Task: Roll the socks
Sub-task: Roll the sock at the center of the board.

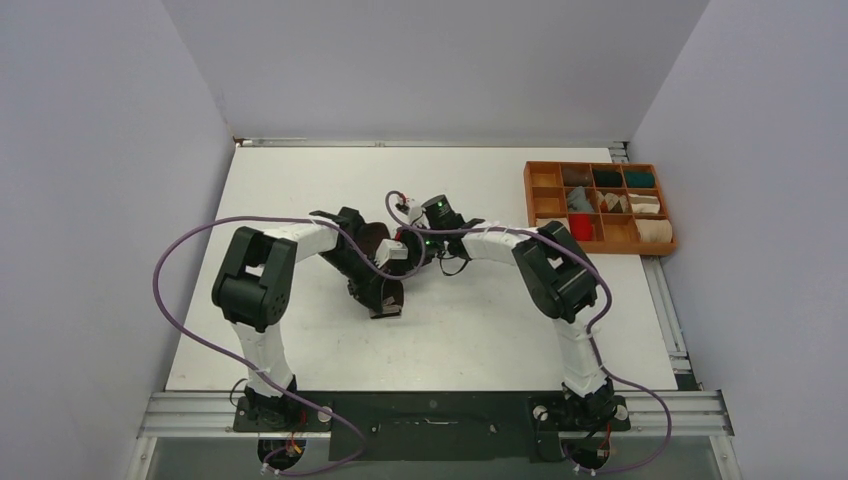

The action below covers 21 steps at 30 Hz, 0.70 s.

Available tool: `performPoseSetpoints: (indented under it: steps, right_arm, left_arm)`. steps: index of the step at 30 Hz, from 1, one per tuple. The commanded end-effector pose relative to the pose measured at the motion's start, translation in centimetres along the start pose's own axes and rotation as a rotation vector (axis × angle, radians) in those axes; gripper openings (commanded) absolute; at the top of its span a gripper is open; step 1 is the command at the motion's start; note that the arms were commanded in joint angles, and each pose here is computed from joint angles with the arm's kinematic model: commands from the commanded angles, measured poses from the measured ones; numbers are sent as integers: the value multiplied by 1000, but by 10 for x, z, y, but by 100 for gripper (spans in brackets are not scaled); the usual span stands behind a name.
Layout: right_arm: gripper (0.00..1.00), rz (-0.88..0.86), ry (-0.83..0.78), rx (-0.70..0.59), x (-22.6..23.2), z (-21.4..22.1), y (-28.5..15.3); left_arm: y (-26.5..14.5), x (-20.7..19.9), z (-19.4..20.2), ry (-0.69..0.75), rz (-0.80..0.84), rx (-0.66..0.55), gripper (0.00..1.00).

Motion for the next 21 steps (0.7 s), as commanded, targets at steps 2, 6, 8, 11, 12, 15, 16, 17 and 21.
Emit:
performPoseSetpoints:
  steps: [2,6,8,11,12,15,16,17,21]
  right_arm:
    - [43,10,-22,-20,7,-4,-30]
    - [58,42,-63,-92,11,-19,-66]
    - [64,64,-103,-93,13,-16,-78]
    - [67,57,-195,-105,22,-3,-94]
    - [67,37,-267,-126,30,1,-98]
    - [69,18,-674,-198,72,16,-101]
    - [70,13,-832,-232,86,24,-102]
    - [73,4,-977,-274,100,32,-102]
    - [83,60,-1240,-396,114,35,-100]
  left_arm:
    - [-3,14,-20,5,-48,-46,0]
    - [1,22,-16,-42,-62,-33,0]
    - [2,24,-16,-53,-65,-31,0]
    - [2,23,-20,-59,-53,-35,0]
    - [1,22,-21,-61,-45,-34,0]
    - [1,20,-24,-69,-28,-32,0]
    - [0,21,-26,-74,-27,-32,0]
    - [1,22,-27,-81,-28,-30,0]
    - [1,24,-30,-102,-21,-14,0]
Point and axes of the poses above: each gripper's point midway between its finger pads, its own y axis out along the fingers, its own x axis along the line the jaws close on, z = x × y, the point moved 1 cm from there along -y, back along the fingers, and after that the axes turned 10 degrees about -y, right-handed, at the moved point
